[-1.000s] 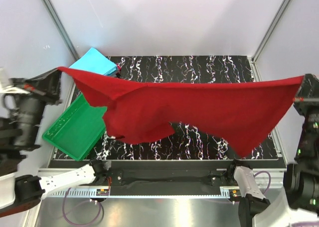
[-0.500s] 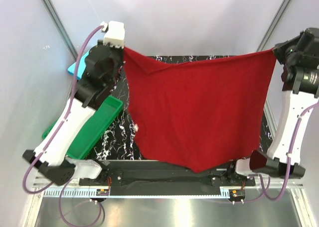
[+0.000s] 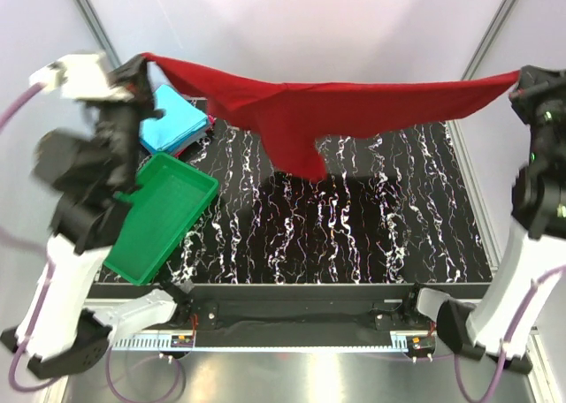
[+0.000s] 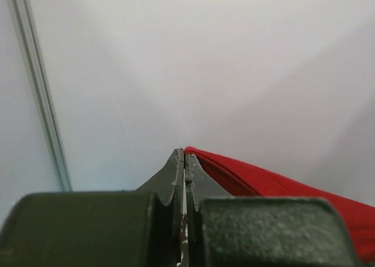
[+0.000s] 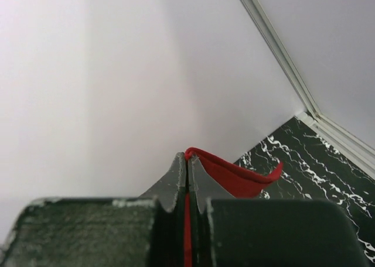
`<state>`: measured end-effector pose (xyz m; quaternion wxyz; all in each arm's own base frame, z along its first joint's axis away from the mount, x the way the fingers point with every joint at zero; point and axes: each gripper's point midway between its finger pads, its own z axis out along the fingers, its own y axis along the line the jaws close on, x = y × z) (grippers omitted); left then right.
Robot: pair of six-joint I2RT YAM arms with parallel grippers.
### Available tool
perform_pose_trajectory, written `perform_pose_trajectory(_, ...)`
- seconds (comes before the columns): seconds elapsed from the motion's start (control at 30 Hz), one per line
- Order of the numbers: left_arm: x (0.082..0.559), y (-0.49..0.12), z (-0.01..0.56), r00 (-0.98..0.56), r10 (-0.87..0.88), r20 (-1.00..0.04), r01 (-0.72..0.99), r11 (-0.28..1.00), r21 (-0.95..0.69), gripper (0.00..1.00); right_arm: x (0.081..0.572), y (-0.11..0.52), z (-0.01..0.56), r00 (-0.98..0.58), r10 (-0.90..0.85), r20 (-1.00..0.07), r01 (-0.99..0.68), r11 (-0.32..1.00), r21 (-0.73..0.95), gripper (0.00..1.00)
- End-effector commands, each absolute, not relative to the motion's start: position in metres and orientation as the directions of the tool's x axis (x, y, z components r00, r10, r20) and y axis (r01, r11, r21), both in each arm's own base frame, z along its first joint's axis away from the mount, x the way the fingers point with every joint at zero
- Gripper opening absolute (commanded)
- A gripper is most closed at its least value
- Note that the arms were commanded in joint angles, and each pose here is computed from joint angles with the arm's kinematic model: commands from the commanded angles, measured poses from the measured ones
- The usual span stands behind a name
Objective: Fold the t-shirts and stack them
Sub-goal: Flatten the tshirt out
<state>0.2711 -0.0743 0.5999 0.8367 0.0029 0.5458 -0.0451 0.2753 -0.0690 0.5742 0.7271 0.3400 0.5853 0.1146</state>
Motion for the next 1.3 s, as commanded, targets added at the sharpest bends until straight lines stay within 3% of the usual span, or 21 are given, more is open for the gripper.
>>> perform_pose_trajectory(0.0, 0.214, -0.057, 0.642, 0.546, -0.251, -0.799, 0.214, 0.964, -0.157, 0.00, 0.232, -0.060, 0.597, 0.374, 0.539, -0.755, 0.185, 0.754, 0.630, 0.00)
perform_pose_trajectory(0.13, 0.161, -0.034, 0.656, 0.596, -0.351, -0.722, 0.298, 0.932, -0.207, 0.00, 0.184, -0.046, 0.607, 0.417, 0.526, -0.742, 0.152, 0.764, 0.627, 0.00)
perform_pose_trajectory(0.33, 0.124, -0.021, 0.663, 0.596, -0.380, -0.708, 0.349, 0.916, -0.198, 0.00, 0.131, -0.039, 0.619, 0.488, 0.508, -0.709, 0.142, 0.756, 0.639, 0.00)
perform_pose_trajectory(0.5, 0.114, -0.012, 0.679, 0.632, -0.327, -0.703, 0.314, 0.937, -0.153, 0.00, 0.130, -0.043, 0.630, 0.504, 0.492, -0.710, 0.158, 0.756, 0.635, 0.00)
perform_pose_trajectory(0.7, 0.201, -0.053, 0.642, 0.571, -0.066, -0.818, 0.161, 0.986, 0.033, 0.00, 0.208, -0.078, 0.602, 0.436, 0.488, -0.756, 0.286, 0.722, 0.631, 0.00)
perform_pose_trajectory(0.87, 0.297, -0.103, 0.574, 0.476, 0.117, -0.872, 0.092, 0.979, 0.181, 0.00, 0.290, -0.102, 0.527, 0.383, 0.519, -0.764, 0.330, 0.695, 0.638, 0.00)
perform_pose_trajectory(1.07, 0.402, -0.133, 0.484, 0.324, 0.251, -0.912, 0.110, 0.948, 0.300, 0.00, 0.361, -0.124, 0.434, 0.367, 0.529, -0.765, 0.348, 0.684, 0.641, 0.00)
perform_pose_trajectory(1.2, 0.462, -0.128, 0.431, 0.247, 0.283, -0.927, 0.124, 0.939, 0.320, 0.00, 0.422, -0.132, 0.357, 0.278, 0.589, -0.759, 0.369, 0.664, 0.650, 0.00)
perform_pose_trajectory(1.27, 0.494, -0.130, 0.411, 0.220, 0.289, -0.932, 0.136, 0.937, 0.323, 0.00, 0.450, -0.128, 0.345, 0.242, 0.618, -0.748, 0.320, 0.677, 0.663, 0.00)
